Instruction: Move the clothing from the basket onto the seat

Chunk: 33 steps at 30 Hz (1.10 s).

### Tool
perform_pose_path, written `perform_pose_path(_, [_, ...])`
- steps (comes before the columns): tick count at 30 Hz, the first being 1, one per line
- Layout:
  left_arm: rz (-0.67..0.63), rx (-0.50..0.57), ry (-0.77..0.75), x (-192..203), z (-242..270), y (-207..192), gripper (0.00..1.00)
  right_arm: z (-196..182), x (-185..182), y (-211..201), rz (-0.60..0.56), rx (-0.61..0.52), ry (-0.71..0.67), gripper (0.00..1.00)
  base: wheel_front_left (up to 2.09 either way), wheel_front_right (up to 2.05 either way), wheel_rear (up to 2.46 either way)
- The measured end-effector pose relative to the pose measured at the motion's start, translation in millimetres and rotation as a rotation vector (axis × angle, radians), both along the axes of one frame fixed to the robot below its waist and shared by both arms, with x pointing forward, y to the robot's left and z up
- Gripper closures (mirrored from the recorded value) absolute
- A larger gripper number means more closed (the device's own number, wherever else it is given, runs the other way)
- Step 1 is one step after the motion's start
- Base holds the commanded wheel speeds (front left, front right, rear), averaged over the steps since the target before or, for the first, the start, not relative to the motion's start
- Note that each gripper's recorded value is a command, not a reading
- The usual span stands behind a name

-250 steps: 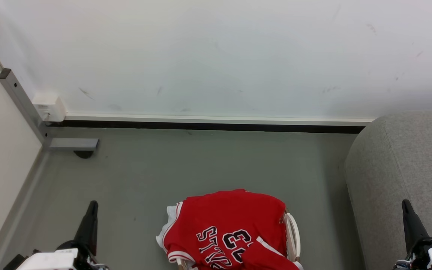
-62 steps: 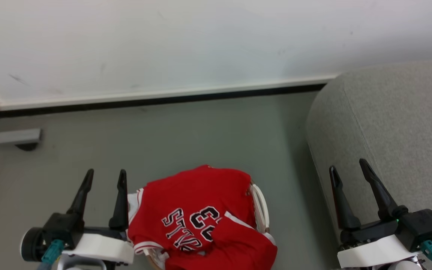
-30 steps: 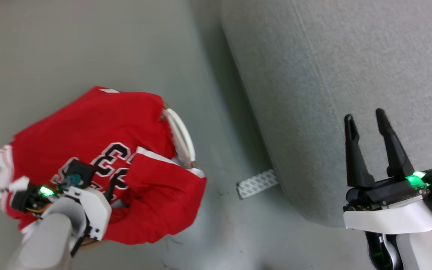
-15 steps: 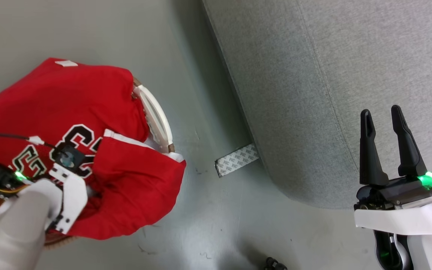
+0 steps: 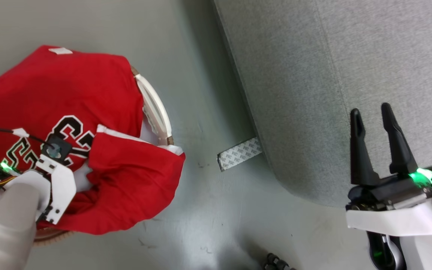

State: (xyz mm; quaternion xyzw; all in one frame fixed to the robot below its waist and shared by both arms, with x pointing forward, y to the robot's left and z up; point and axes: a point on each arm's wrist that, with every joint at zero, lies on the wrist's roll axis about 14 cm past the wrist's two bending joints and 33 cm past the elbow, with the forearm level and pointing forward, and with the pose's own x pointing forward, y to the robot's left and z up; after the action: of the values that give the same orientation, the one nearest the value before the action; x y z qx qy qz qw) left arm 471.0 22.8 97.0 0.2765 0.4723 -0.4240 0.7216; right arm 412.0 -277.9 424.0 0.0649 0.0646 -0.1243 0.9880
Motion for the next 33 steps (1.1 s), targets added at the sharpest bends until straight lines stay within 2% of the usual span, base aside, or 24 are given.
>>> perform_pose_path(7, [0.036,-0.12,-0.054,3,33,-30,1.0,22,5,3,0.026,-0.021,-0.056,0.0,0.0,0.0,0.0])
perform_pose_path(16, [0.097,-0.288,-0.157,-10,122,-58,1.0,59,-3,9,0.053,-0.067,-0.147,0.0,0.0,0.0,0.0])
perform_pose_path(22, [0.171,-0.386,-0.273,-13,183,-50,1.0,83,-12,25,0.095,-0.06,-0.218,0.0,0.0,0.0,0.0])
perform_pose_path(33, [0.334,-0.66,-0.539,-4,322,-40,1.0,106,-26,73,0.221,-0.008,-0.302,0.0,0.0,0.0,0.0])
